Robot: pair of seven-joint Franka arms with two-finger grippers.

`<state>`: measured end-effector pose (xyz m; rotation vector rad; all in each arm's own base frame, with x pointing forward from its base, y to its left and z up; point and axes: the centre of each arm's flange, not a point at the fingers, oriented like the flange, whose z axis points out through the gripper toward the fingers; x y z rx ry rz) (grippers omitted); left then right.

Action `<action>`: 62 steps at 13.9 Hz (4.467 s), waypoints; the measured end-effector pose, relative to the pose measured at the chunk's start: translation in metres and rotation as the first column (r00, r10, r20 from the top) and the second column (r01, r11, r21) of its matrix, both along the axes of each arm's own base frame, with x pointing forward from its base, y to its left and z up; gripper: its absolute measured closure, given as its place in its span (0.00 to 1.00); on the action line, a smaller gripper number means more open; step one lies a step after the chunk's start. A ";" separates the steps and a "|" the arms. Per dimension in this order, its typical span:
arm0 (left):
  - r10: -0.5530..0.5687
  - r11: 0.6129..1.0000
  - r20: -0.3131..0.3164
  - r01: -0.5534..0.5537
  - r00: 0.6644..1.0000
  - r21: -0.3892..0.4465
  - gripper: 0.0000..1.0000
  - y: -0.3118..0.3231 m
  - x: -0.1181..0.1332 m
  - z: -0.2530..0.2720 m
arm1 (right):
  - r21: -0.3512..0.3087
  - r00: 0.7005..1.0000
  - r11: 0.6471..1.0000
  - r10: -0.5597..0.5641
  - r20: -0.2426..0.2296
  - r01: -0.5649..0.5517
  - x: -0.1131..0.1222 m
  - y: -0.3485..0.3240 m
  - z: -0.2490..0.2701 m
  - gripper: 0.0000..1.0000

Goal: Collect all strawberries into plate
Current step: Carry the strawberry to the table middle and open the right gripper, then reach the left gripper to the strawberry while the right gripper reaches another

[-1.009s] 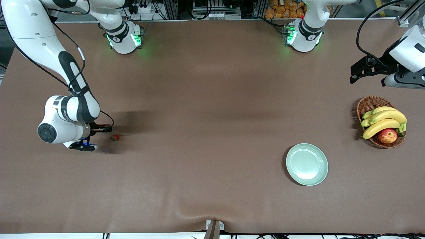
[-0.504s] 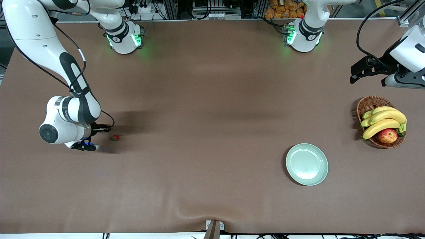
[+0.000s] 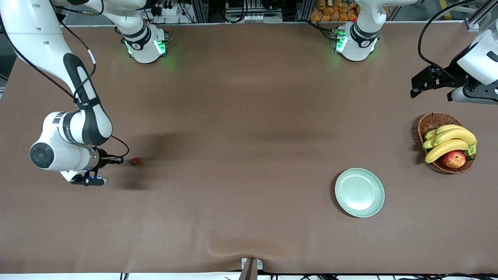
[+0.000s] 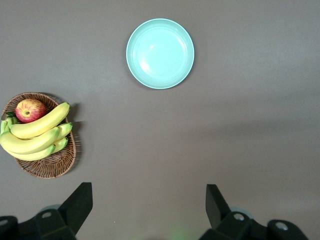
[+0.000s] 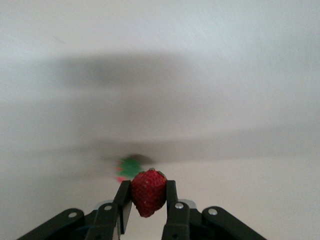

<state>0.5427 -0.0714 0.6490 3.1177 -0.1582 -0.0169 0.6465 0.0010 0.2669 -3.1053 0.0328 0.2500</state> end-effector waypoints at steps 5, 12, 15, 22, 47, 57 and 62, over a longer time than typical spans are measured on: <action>0.001 1.000 0.000 -0.001 1.000 0.000 0.00 0.000 0.000 0.000 | -0.004 0.996 1.000 0.021 0.084 -0.021 0.003 0.150 0.045 0.68; 0.001 1.000 0.000 -0.001 1.000 0.000 0.00 0.001 0.000 0.000 | 0.108 0.991 0.989 -0.106 0.076 0.097 -0.065 0.354 0.014 0.68; 0.001 1.000 0.000 -0.001 1.000 0.003 0.00 0.001 0.000 0.000 | 0.115 0.997 0.991 -0.070 0.038 0.065 -0.091 0.394 -0.024 0.68; 0.004 0.999 -0.003 -0.003 1.000 0.050 0.00 0.006 0.004 -0.006 | 0.109 0.998 0.993 -0.046 0.040 0.041 -0.114 0.426 -0.066 0.68; 0.167 0.986 -0.096 -0.167 0.981 0.011 0.00 -0.388 0.006 -0.345 | 0.123 0.981 0.973 -0.196 -0.005 0.195 0.023 0.138 0.047 0.00; 0.160 0.984 0.141 -0.146 0.977 -0.100 0.00 -0.507 -0.060 -0.437 | -0.041 0.994 0.993 -0.108 -0.030 0.107 0.012 0.038 0.003 0.00; 0.115 0.991 0.199 -0.100 0.973 -0.088 0.00 -0.523 -0.075 -0.474 | -0.029 0.996 0.996 -0.088 -0.002 0.088 -0.001 0.010 -0.035 0.00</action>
